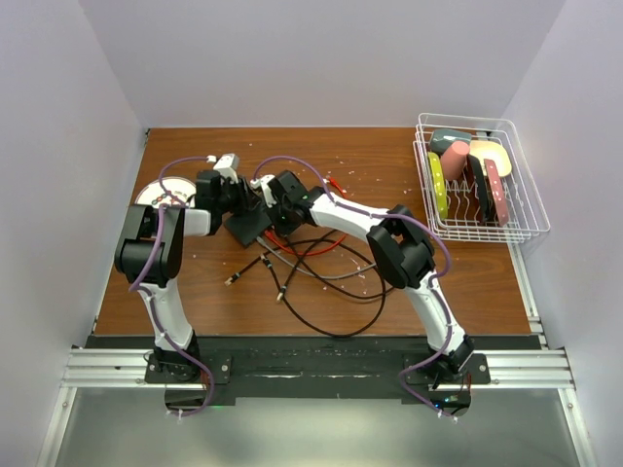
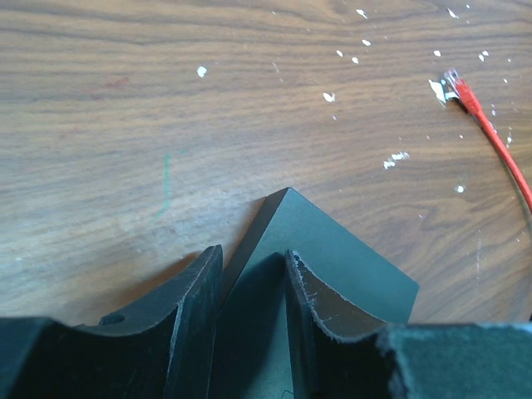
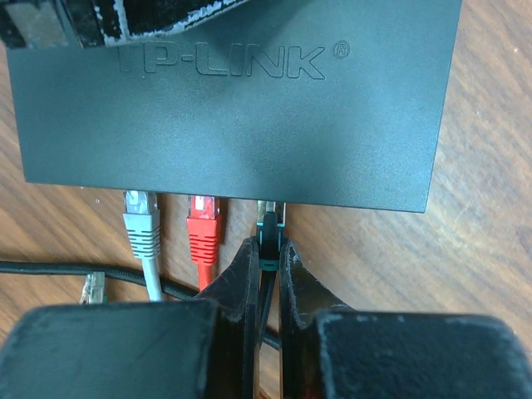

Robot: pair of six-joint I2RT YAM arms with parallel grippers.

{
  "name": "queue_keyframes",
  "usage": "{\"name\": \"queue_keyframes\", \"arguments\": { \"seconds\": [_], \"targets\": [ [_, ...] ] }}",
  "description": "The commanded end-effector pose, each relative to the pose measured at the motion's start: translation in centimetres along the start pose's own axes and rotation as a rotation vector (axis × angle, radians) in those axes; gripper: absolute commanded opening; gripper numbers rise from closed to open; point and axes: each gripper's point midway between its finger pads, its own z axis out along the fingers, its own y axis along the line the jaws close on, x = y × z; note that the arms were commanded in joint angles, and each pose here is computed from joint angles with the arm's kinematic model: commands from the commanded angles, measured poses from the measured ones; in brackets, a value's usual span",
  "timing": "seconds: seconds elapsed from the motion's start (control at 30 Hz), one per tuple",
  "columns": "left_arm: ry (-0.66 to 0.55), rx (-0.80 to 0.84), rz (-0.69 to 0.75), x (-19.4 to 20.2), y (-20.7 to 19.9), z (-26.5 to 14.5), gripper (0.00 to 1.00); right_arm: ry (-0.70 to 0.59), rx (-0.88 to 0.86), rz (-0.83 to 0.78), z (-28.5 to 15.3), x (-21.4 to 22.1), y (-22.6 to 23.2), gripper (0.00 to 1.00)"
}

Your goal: Insert the plug into the switch port

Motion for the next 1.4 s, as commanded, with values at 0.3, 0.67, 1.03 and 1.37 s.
{"name": "queue_keyframes", "arguments": {
  "seconds": [0.3, 0.67, 1.03, 1.37],
  "targets": [
    [0.372, 0.132, -0.122, 10.6, -3.8, -1.8, 0.24, -0.467, -0.078, -0.045, -2.7, -14.5, 2.1, 0.0],
    [0.223, -0.054, -0.048, 5.6, -1.7, -3.4, 0.59, -0.408, -0.043, -0.016, -5.2, -10.9, 1.5, 0.27],
    [0.003, -0.282, -0.029, -0.6, -0.1, -9.4, 0.9, -0.408, -0.017, 0.007, -9.4, -10.1, 1.4, 0.82],
    [-0.135, -0.27, -0.046, -5.0, -2.5, -13.9, 0.95, -0.35, -0.021, -0.032, -13.3, -4.7, 5.6, 0.96]
  ]
}}
